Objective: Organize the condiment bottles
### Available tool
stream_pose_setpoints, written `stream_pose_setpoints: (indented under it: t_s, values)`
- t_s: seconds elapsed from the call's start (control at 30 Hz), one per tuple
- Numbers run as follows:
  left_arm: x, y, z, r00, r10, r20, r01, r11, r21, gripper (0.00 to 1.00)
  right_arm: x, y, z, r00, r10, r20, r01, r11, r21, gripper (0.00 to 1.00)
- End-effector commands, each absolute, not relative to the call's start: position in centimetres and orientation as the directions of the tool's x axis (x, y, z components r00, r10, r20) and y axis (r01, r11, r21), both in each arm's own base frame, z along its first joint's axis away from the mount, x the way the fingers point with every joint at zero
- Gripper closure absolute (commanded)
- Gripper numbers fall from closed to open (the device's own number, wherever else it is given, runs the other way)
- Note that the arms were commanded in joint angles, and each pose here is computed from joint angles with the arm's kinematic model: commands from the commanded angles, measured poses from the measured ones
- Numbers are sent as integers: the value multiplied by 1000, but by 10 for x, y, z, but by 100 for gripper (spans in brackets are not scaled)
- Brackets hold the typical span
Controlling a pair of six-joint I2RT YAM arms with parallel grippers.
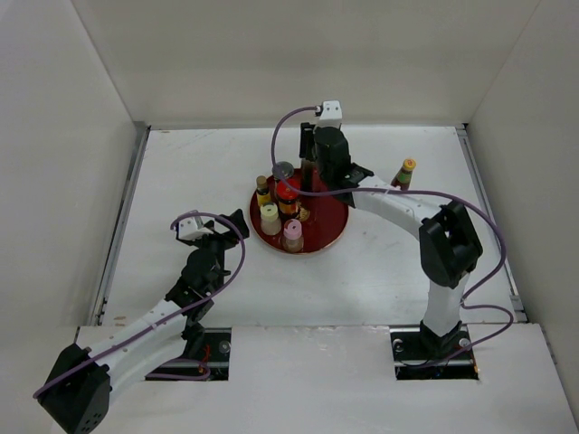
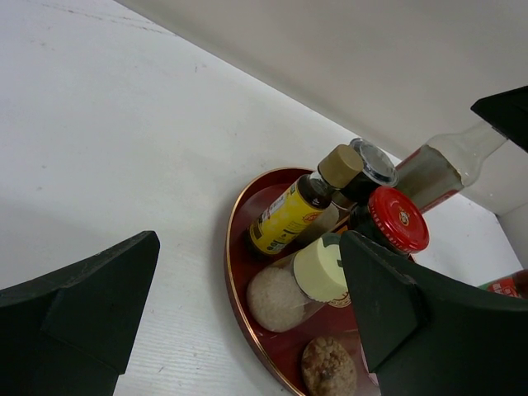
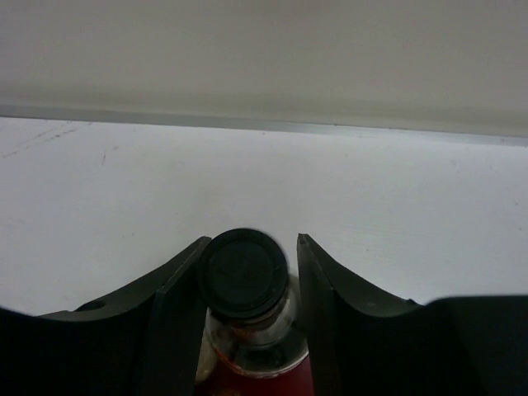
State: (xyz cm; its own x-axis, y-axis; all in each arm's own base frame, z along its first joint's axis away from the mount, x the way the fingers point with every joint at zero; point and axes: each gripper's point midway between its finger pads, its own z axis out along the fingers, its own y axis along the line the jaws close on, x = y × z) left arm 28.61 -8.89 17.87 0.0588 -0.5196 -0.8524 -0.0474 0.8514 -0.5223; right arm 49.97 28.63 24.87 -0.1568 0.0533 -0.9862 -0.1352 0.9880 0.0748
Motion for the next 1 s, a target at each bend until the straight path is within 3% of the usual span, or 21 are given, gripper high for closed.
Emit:
stream_pose_setpoints:
  t_s: [0.0,0.23,0.4,0.5,0.63,0.73,0.97]
  values:
    - [287,-90,192,93,-554,-828,-18,830,-557,8,498,297,285,-46,169,-985,-148,974,174,42]
    - [287,-90,191,90,-553,-829,-20,831,-556,8,479,288,311,-37,235,-971,-163,958,237,21]
    - [287,-91,192,90,-555,-827,-13,829,-558,8,438,251,352,12,316,-949,-171,936,309,6]
    - [287,-91,192,89,-554,-828,-15,830,-557,8,421,195,350,34,348,-937,-83,935,345,6]
    - [287,-91,193,91,-555,-827,-14,829,-558,8,414,85,302,27,335,-942,227,916,332,6]
    - [288,-91,191,85,-553,-829,-18,831,-556,8,414,34,258,-62,302,-951,396,882,254,5]
    - [289,-95,189,73,-553,-830,-13,832,-555,8,445,19,218,-190,267,-945,416,894,169,3]
